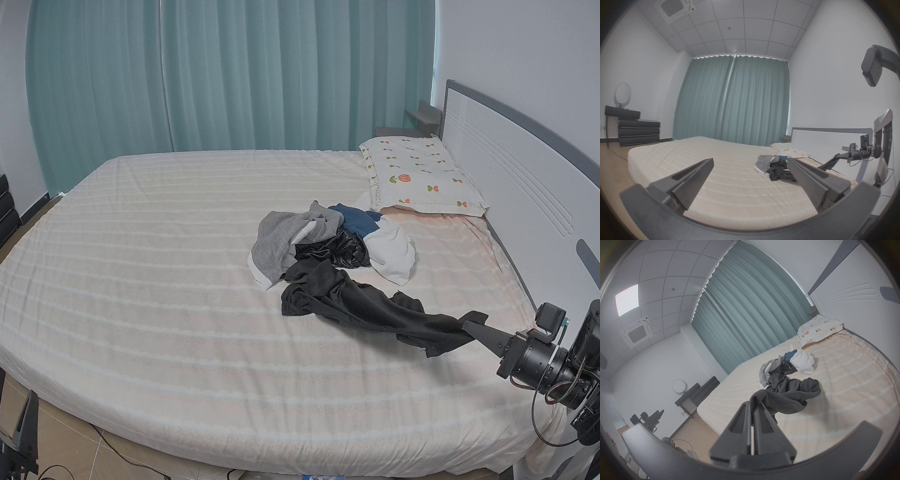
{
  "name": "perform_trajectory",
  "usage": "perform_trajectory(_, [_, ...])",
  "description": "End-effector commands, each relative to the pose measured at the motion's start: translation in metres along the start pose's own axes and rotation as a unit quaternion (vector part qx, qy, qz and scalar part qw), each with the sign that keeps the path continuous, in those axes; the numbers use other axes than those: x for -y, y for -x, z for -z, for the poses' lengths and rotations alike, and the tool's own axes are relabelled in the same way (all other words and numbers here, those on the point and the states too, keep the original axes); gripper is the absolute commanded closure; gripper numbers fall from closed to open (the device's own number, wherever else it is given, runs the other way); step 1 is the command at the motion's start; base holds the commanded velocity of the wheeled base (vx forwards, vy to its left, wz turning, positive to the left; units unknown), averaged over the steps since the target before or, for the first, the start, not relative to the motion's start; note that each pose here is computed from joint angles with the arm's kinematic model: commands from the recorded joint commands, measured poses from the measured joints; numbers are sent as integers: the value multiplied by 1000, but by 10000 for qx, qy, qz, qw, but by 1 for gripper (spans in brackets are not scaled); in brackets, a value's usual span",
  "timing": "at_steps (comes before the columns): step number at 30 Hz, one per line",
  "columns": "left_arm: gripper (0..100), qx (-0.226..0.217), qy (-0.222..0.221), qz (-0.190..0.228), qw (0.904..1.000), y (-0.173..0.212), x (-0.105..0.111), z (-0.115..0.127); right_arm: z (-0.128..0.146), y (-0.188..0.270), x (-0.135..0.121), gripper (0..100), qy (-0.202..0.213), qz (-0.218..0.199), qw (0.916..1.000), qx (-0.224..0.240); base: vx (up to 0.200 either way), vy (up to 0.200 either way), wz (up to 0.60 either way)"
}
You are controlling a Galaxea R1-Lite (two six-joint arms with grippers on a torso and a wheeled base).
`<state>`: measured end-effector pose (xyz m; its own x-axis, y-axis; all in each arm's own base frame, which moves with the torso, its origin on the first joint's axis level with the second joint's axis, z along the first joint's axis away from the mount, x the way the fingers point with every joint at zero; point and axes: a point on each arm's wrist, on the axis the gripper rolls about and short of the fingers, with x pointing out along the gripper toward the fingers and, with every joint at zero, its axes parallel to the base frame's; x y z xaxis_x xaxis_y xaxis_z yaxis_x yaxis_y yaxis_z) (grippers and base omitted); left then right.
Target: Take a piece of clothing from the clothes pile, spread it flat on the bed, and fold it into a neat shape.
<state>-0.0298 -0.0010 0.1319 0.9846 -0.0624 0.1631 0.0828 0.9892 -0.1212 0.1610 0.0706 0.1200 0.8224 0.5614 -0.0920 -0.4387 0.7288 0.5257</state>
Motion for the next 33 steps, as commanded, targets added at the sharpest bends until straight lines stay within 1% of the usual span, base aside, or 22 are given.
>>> perform_trajectory(1, [0, -1036, -95, 670, 9923, -43, 5, -28, -3, 12, -5, 100, -62, -122, 9998, 140, 0, 0, 0])
perform_trajectory(4, [0, -1524, -640, 927, 9819, -72, 4, -26, -2, 12, -5, 100, -220, -128, 9996, 100, 0, 0, 0])
perform_trajectory(5, [0, -1524, -640, 927, 9819, -72, 4, -26, -2, 12, -5, 100, -220, -128, 9996, 100, 0, 0, 0])
perform_trajectory(6, [0, -1999, -832, 1021, 9709, -93, 3, -18, -2, 12, -5, 100, -283, -102, 9995, 72, 0, 0, 0])
perform_trajectory(7, [0, -2244, -819, 1100, 9648, -104, 4, -14, -2, 12, -5, 100, -291, -104, 9995, 62, 0, 0, 0])
perform_trajectory(8, [0, -2244, -819, 1100, 9648, -104, 4, -14, -2, 12, -5, 100, -291, -104, 9995, 62, 0, 0, 0])
perform_trajectory(9, [0, -2542, -760, 1344, 9547, -124, 7, -6, -1, 11, -4, 100, -300, -71, 9995, 38, 0, 0, 0])
perform_trajectory(12, [0, -2867, -602, 1654, 9417, -148, 17, 8, 1, 9, -2, 100, -310, -7, 9995, -19, 0, 0, 0])
perform_trajectory(13, [0, -3034, -568, 1768, 9346, -156, 21, 16, 2, 7, -1, 100, -319, 24, 9995, -53, 0, 0, 0])
perform_trajectory(14, [0, -3249, -540, 1818, 9265, -163, 24, 25, 3, 7, -1, 100, -325, 40, 9994, -78, 0, 0, 0])
perform_trajectory(16, [0, -3500, -449, 1887, 9164, -176, 30, 39, 3, 6, 0, 100, -336, 41, 9994, -95, 0, 0, 0])
perform_trajectory(17, [0, -3550, -388, 1940, 9137, -184, 35, 45, 3, 6, 0, 100, -337, 48, 9994, -91, 0, 0, 0])
perform_trajectory(18, [0, -3566, -365, 1948, 9130, -186, 37, 47, 3, 6, 0, 100, -329, 48, 9994, -91, 0, 0, 0])
perform_trajectory(20, [0, -3568, -294, 1921, 9137, -204, 51, 64, 4, 6, 0, 100, -329, 39, 9994, -105, 0, 0, 0])
perform_trajectory(21, [0, -3568, -302, 1912, 9139, -205, 53, 65, 4, 6, 0, 100, -329, 39, 9994, -105, 0, 0, 0])
perform_trajectory(22, [0, -3595, -397, 1785, 9150, -216, 66, 81, 4, 6, -1, 100, -329, 33, 9994, -110, 0, 0, 0])
perform_trajectory(25, [0, -3419, -507, 1668, 9234, -230, 88, 100, 4, 5, -1, 100, -332, 19, 9994, -101, 0, 0, 0])
perform_trajectory(26, [0, -3319, -454, 1699, 9268, -235, 97, 105, 4, 5, -2, 100, -332, 10, 9994, -116, 0, 0, 0])
perform_trajectory(27, [0, -3299, -442, 1705, 9274, -235, 98, 105, 4, 5, -1, 100, -333, 14, 9994, -122, 0, 0, 0])
perform_trajectory(28, [0, -3180, -281, 1777, 9309, -240, 112, 113, 6, 4, -4, 100, -333, -45, 9993, -171, 0, 0, 0])
perform_trajectory(30, [0, -3170, -227, 1889, 9291, -240, 123, 118, 8, 4, -6, 100, -326, -81, 9992, -214, 0, 0, 0])
perform_trajectory(33, [0, -3211, -321, 2122, 9224, -235, 148, 130, 10, 3, -10, 100, -300, -89, 9993, -214, 0, 0, 0])
